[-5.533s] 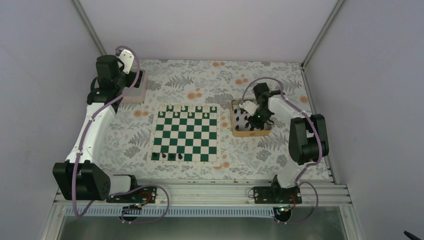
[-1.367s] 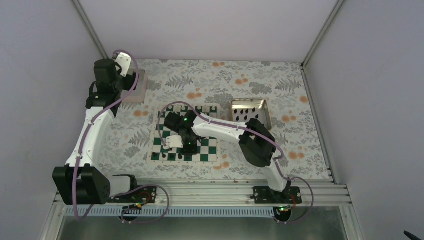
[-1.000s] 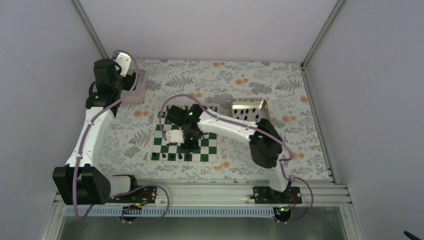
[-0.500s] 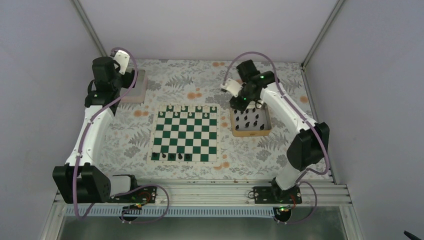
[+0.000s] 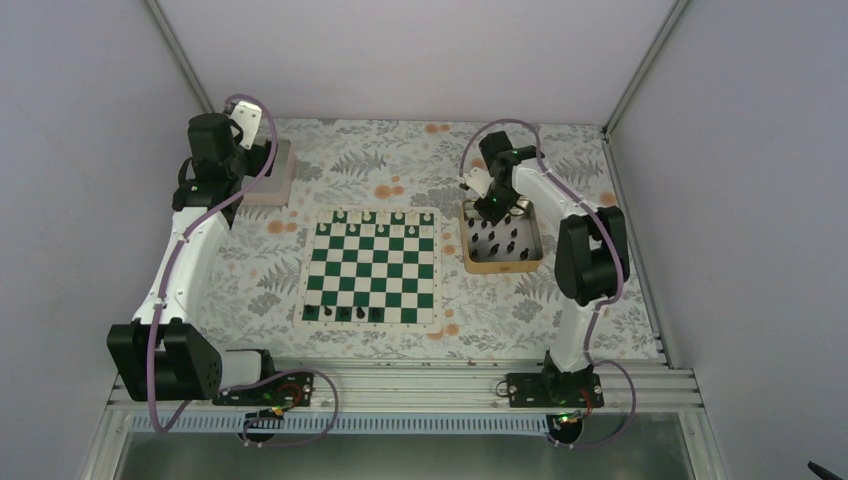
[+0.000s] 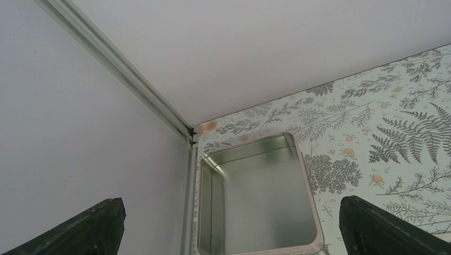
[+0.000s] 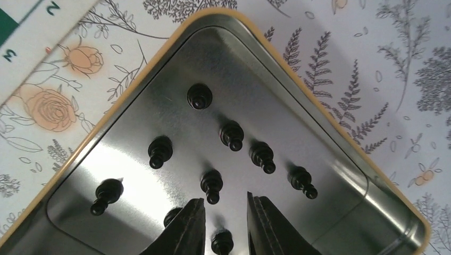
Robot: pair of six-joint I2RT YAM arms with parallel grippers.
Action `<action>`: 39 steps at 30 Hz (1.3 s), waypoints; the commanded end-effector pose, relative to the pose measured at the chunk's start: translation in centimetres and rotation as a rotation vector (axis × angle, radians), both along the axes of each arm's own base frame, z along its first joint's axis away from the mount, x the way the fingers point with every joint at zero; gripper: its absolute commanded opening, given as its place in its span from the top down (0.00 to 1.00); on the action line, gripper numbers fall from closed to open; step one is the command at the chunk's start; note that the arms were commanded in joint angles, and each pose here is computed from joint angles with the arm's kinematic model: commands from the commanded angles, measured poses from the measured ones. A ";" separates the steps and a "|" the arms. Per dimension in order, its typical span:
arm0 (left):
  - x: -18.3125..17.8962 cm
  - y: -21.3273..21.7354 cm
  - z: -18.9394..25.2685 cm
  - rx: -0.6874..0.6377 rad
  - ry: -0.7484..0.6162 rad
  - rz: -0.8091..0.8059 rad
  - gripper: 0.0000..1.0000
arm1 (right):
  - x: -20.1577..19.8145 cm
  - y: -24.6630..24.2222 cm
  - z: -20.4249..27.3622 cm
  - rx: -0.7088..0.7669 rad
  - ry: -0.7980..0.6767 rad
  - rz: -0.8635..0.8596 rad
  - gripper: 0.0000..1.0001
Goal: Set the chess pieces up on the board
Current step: Pick up the chess piece from the storage box.
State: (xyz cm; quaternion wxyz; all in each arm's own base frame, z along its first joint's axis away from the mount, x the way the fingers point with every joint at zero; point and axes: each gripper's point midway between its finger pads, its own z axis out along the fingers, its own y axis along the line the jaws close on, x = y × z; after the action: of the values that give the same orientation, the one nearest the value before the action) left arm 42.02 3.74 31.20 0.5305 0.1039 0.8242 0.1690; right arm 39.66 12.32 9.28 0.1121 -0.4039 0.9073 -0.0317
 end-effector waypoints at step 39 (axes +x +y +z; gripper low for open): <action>0.7 0.1 0.0 -0.015 0.010 0.002 0.00 | -5.1 -2.6 -2.8 -0.042 0.106 0.116 0.69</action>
State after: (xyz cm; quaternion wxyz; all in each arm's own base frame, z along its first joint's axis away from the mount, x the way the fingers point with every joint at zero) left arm 42.60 3.88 29.98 0.5118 0.1058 0.8357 0.1690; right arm 34.36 9.58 5.88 0.0412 -0.4424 0.8956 -0.0224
